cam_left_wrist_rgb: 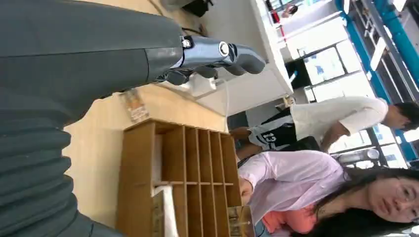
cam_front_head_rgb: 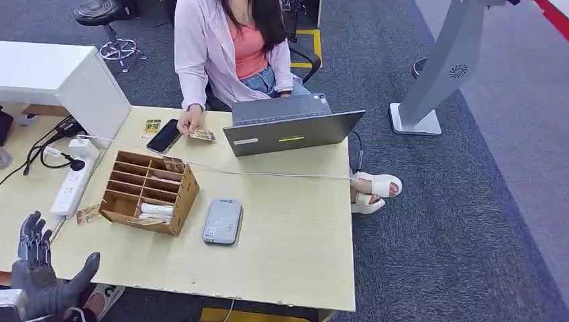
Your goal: Pass the card to the sensor for recognition and then transmit it.
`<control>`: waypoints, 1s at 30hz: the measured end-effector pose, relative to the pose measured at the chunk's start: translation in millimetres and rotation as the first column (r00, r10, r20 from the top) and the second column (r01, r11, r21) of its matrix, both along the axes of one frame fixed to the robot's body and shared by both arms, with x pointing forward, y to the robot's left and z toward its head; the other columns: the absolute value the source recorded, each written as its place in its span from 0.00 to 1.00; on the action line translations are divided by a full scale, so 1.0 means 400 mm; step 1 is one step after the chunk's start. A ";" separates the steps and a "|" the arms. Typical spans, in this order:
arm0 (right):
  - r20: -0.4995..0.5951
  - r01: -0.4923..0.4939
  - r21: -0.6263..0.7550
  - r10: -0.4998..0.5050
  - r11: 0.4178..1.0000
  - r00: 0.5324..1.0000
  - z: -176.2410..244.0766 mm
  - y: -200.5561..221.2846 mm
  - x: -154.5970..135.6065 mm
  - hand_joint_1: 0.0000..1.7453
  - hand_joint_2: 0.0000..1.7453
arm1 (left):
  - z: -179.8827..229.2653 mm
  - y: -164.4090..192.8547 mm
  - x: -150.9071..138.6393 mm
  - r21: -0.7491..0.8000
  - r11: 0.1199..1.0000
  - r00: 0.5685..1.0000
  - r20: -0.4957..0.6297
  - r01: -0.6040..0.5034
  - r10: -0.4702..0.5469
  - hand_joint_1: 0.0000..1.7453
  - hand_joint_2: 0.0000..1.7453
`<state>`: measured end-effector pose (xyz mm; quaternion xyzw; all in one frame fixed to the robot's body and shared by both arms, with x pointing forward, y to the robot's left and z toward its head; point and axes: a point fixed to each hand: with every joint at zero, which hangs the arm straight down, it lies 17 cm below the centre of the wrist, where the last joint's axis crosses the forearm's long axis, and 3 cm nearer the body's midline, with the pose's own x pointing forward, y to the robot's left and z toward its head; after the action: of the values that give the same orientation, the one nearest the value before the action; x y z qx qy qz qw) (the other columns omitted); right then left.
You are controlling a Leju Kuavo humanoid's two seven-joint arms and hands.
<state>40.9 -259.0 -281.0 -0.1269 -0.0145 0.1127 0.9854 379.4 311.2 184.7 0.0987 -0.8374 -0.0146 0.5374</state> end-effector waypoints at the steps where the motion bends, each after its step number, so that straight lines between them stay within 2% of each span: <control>1: 0.000 -0.003 0.001 0.003 1.000 1.000 0.000 0.001 0.001 0.00 1.00 | 0.006 -0.006 0.012 0.020 1.000 1.000 0.000 0.001 -0.001 0.00 1.00; 15: 0.015 -0.073 0.015 0.073 0.997 0.997 0.001 0.011 0.022 0.00 1.00 | 0.044 -0.116 0.242 0.310 0.950 0.998 -0.061 0.034 -0.016 0.00 1.00; 24: 0.023 -0.113 0.017 0.112 0.993 0.993 0.002 0.015 0.032 0.00 1.00 | 0.062 -0.164 0.366 0.492 0.870 0.995 -0.098 0.031 0.020 0.00 1.00; 30: 0.026 -0.149 0.022 0.148 0.989 0.989 0.002 0.018 0.037 0.00 1.00 | 0.089 -0.177 0.449 0.624 0.781 0.992 -0.101 0.010 0.068 0.00 1.00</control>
<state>55.8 -251.6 -280.2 -0.1150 -0.0372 0.1840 0.9755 558.9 240.2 220.4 0.2827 -0.7505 -0.2879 0.5234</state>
